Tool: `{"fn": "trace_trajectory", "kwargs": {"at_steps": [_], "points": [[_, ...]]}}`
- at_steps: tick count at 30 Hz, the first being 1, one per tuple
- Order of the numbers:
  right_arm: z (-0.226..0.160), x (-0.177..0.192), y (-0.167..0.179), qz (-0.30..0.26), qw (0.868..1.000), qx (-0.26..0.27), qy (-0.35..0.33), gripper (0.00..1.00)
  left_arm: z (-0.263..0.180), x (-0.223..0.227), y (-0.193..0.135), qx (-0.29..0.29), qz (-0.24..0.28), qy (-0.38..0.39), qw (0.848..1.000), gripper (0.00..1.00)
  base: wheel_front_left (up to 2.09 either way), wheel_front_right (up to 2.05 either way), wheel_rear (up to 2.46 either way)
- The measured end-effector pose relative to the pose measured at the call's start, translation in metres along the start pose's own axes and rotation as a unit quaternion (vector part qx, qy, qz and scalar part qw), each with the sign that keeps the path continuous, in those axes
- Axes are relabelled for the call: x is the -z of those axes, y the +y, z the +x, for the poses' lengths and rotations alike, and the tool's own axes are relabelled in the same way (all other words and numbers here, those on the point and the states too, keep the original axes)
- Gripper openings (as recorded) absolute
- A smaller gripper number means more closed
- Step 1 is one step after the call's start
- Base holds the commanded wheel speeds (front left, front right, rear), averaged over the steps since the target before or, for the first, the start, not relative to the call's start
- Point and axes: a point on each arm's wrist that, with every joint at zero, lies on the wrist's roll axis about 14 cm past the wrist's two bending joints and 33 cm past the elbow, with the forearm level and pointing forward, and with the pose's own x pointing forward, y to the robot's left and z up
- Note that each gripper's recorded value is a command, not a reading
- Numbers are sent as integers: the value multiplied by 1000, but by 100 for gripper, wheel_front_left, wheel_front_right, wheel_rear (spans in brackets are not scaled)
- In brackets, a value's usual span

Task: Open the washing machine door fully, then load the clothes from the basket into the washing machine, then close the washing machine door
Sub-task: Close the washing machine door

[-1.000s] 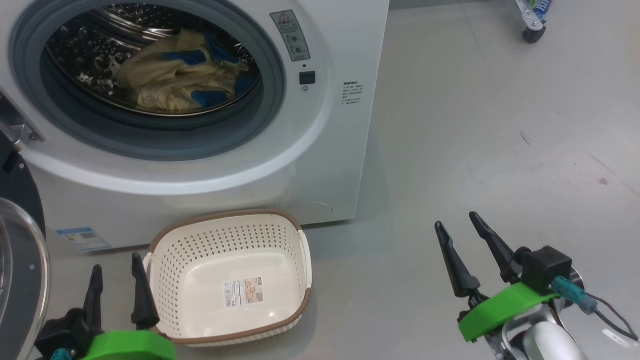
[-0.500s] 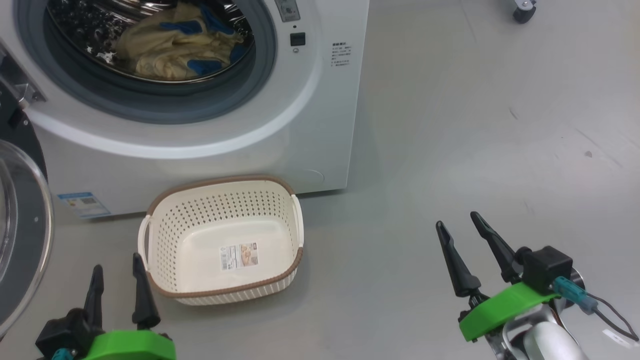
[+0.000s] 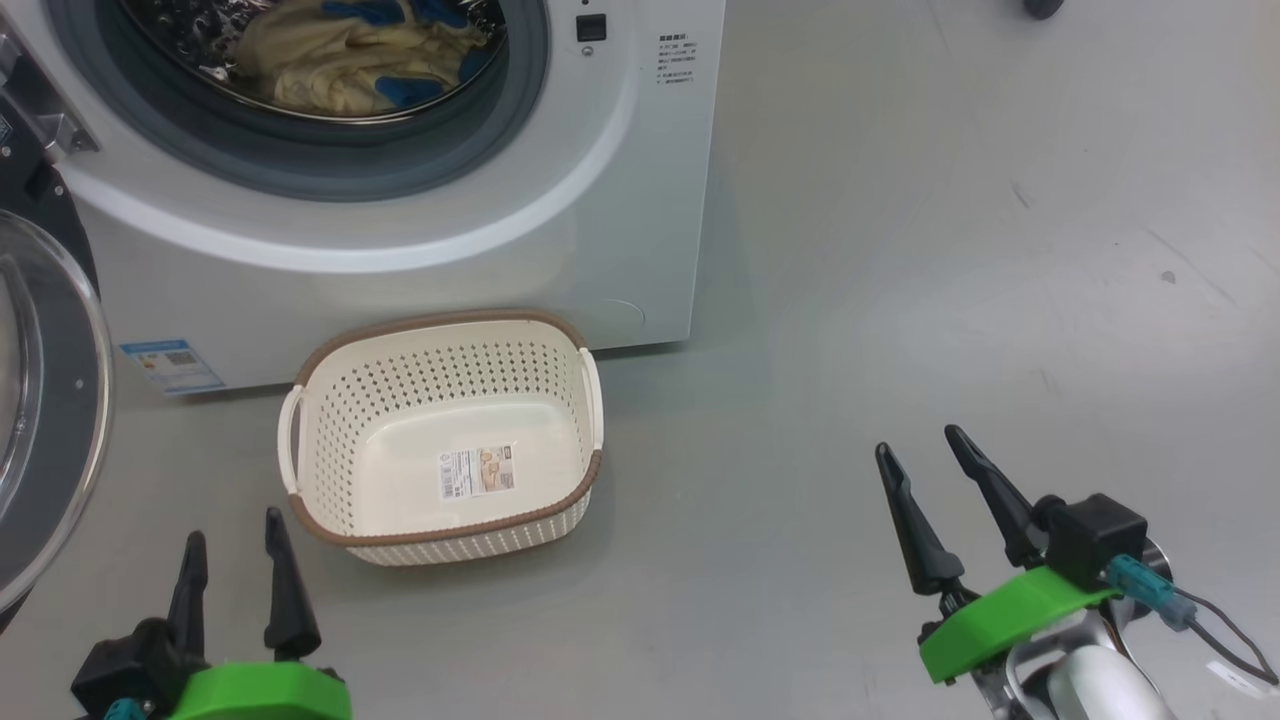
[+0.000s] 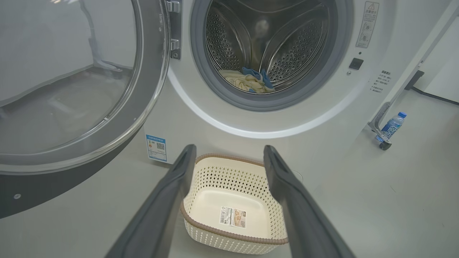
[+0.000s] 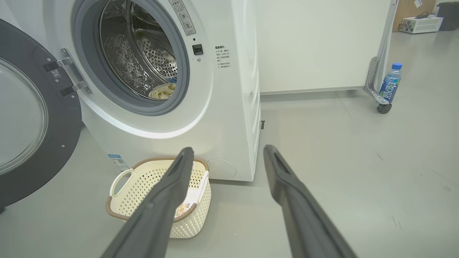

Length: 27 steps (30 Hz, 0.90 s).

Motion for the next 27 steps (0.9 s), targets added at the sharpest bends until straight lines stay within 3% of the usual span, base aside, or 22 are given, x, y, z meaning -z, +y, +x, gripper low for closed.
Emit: {"fn": "trace_trajectory", "kwargs": {"at_steps": [18, 27], "points": [[3, -1, 5, 0, 1000, -8, -2, 100, -3, -3, 5, -6, 0, -5, 1000, 100, 0, 0, 0], [17, 2, 26, 1, 999, -46, 2, 100, -18, -17, 29, -45, 3, -24, 999, 100, 0, 0, 0]]}}
